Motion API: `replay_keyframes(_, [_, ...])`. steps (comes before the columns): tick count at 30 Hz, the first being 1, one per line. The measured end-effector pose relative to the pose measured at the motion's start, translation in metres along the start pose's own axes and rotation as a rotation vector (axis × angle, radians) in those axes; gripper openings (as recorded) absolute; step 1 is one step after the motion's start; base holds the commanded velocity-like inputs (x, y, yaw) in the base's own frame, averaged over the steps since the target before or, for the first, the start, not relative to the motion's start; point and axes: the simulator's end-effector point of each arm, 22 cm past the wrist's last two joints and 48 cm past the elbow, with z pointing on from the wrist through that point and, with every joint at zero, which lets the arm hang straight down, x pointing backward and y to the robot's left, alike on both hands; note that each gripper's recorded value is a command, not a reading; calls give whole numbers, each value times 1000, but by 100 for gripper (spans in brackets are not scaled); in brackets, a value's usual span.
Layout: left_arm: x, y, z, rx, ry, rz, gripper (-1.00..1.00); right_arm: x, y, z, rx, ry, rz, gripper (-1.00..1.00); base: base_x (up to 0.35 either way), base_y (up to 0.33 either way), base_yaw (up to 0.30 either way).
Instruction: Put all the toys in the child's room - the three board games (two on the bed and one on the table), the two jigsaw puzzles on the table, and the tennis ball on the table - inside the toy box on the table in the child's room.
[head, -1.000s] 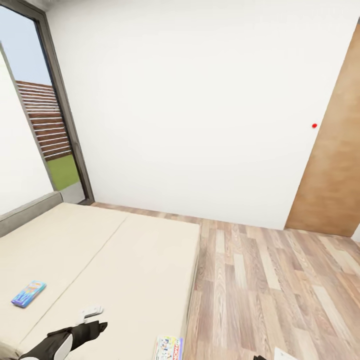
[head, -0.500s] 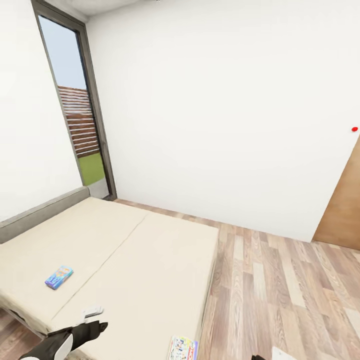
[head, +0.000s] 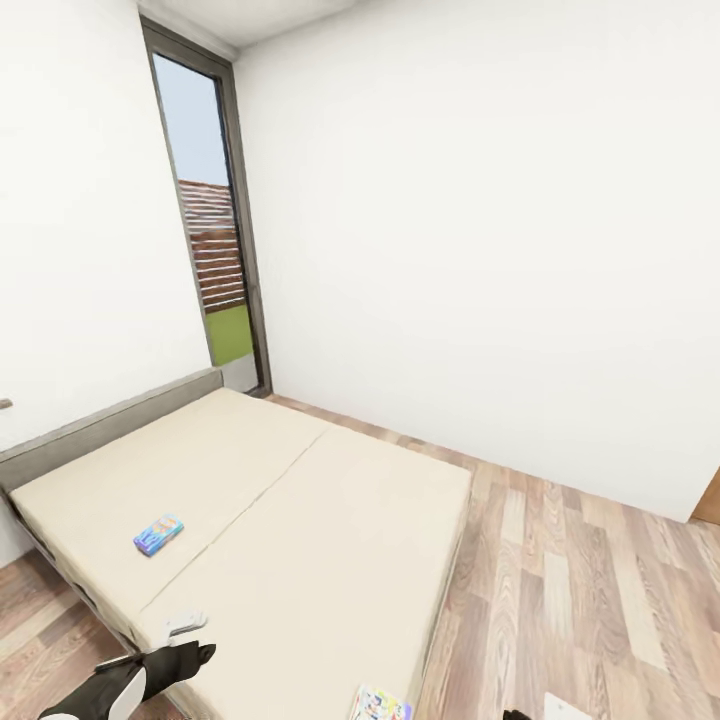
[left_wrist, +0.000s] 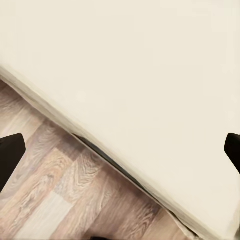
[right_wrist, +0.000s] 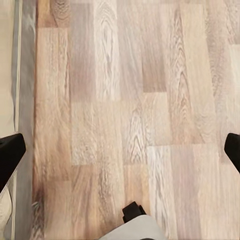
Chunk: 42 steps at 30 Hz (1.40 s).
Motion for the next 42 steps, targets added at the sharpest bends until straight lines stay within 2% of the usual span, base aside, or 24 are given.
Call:
replay_keyframes(11, [-3,-1,-1,1,-6,0,100,-2,1,-1,-4,-6,1,100,58,-109,261])
replay_keyframes(23, [-3,-1,-2,1,-6,0,100,-3,1,-1,-4,-6,1,100,2,-60,45])
replay_keyframes(35, [-2,-1,-2,1,-6,0,100,-3,1,-1,-5,-7,0,100,0,-112,246])
replay_keyframes(42, [-2,-1,-2,1,-5,1,100,-3,1,-1,-5,-7,0,100,0,-110,74])
